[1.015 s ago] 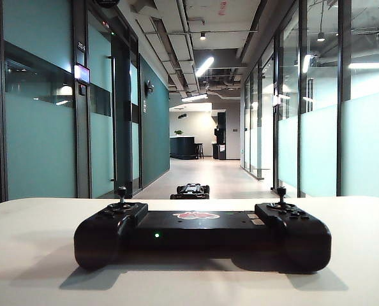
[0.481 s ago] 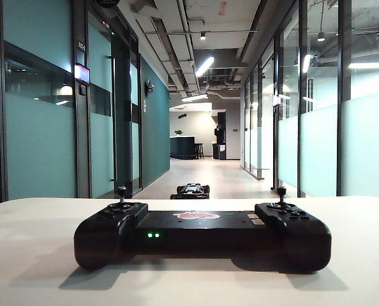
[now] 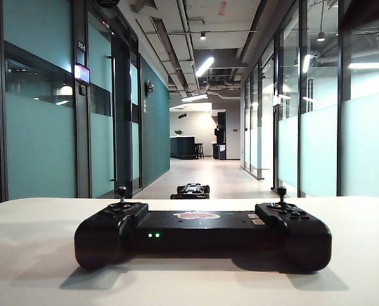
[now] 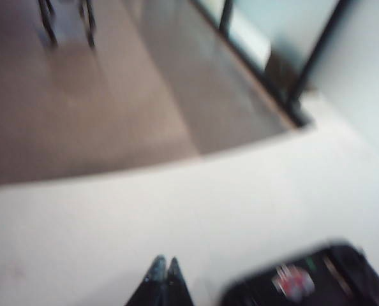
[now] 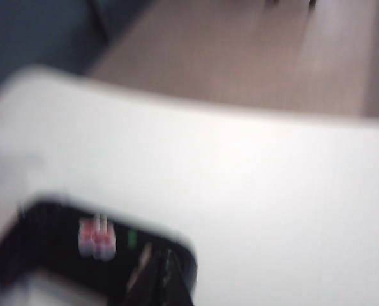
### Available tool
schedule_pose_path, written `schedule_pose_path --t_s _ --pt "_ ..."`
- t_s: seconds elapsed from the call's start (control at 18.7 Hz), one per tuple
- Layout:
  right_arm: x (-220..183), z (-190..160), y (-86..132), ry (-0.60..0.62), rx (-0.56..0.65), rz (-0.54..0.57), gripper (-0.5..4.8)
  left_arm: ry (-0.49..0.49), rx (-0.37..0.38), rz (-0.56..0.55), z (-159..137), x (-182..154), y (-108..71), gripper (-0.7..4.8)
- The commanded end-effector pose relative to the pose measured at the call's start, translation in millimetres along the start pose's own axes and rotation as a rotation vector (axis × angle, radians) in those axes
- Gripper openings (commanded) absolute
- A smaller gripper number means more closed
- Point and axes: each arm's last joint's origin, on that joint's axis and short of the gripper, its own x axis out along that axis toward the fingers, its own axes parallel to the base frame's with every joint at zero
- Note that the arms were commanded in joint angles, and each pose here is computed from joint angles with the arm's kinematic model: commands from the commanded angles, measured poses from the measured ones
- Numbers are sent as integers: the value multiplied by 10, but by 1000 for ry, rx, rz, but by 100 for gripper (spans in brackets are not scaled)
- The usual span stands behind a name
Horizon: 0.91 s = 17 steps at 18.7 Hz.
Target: Push the left joystick on the remote control sitting on the white table forward to make the robot dog walk in a straight line until it approaches the door.
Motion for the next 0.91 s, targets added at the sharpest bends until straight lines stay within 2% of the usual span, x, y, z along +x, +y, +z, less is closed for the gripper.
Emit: schedule_pose_path --t_s 0.05,0.27,0.37,0.59,0.64,0.75,0.8,0.91 --pt "52 15 112 73 51 27 -9 119 21 -69 41 101 -124 -5" --pt "153 16 247 181 80 84 -9 256 51 -200 -4 284 -309 -5" --pt "233 23 291 269 70 66 -9 282 46 -292 -16 339 -368 -5" --pt "498 -20 408 498 31 68 -8 270 55 -317 -6 359 -409 -5" --pt "570 -44 430 542 22 58 25 265 55 -323 1 358 -411 -5" --pt "722 -93 481 629 8 45 257 255 56 -327 13 357 -414 -5" --pt "796 -119 500 661 0 31 350 255 56 -331 13 357 -415 -5" --pt "906 -159 508 692 -15 -14 366 255 57 -335 14 358 -416 -5"
